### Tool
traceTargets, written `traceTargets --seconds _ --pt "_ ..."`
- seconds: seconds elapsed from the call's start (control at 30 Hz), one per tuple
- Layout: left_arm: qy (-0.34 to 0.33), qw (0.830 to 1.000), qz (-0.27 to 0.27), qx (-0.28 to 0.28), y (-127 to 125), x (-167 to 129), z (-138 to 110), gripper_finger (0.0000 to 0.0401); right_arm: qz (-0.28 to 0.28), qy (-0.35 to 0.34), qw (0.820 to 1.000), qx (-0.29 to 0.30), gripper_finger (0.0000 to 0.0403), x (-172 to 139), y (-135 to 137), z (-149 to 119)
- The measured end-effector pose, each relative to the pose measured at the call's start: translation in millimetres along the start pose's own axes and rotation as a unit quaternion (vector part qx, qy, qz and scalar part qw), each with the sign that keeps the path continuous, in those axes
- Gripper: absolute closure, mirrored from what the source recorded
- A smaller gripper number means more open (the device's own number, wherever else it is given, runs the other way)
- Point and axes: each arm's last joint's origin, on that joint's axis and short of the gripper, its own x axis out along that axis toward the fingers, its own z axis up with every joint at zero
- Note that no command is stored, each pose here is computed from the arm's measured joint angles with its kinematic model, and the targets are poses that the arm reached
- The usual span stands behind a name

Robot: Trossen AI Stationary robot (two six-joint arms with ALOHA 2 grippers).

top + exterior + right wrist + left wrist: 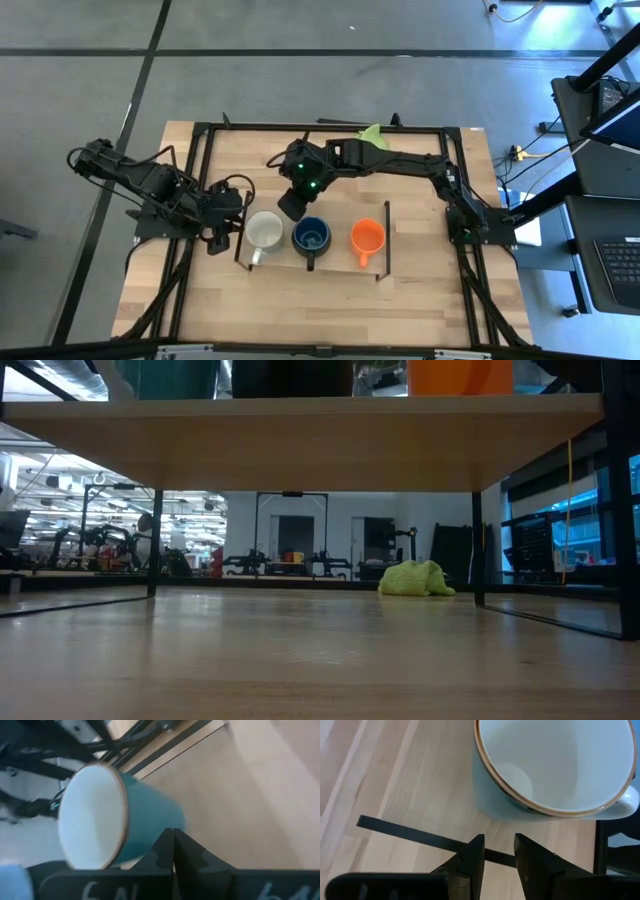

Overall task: Stack small to large cups/mugs on shelf
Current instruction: Put the white mugs on the shelf

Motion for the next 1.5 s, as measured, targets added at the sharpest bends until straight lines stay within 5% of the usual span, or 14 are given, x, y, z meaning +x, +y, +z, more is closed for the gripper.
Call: traceTargets --seconds 0.7,1.5 --pt "-0.004 1.000 0.013 0.014 1 0 0 0.0302 0.028 0.044 0.999 0.007 0.0397 5 14 -14" --pt "-0.014 1.000 0.011 0.016 0 0 1 0.0302 0.050 0.018 0.999 0.002 0.0397 6 20 -10"
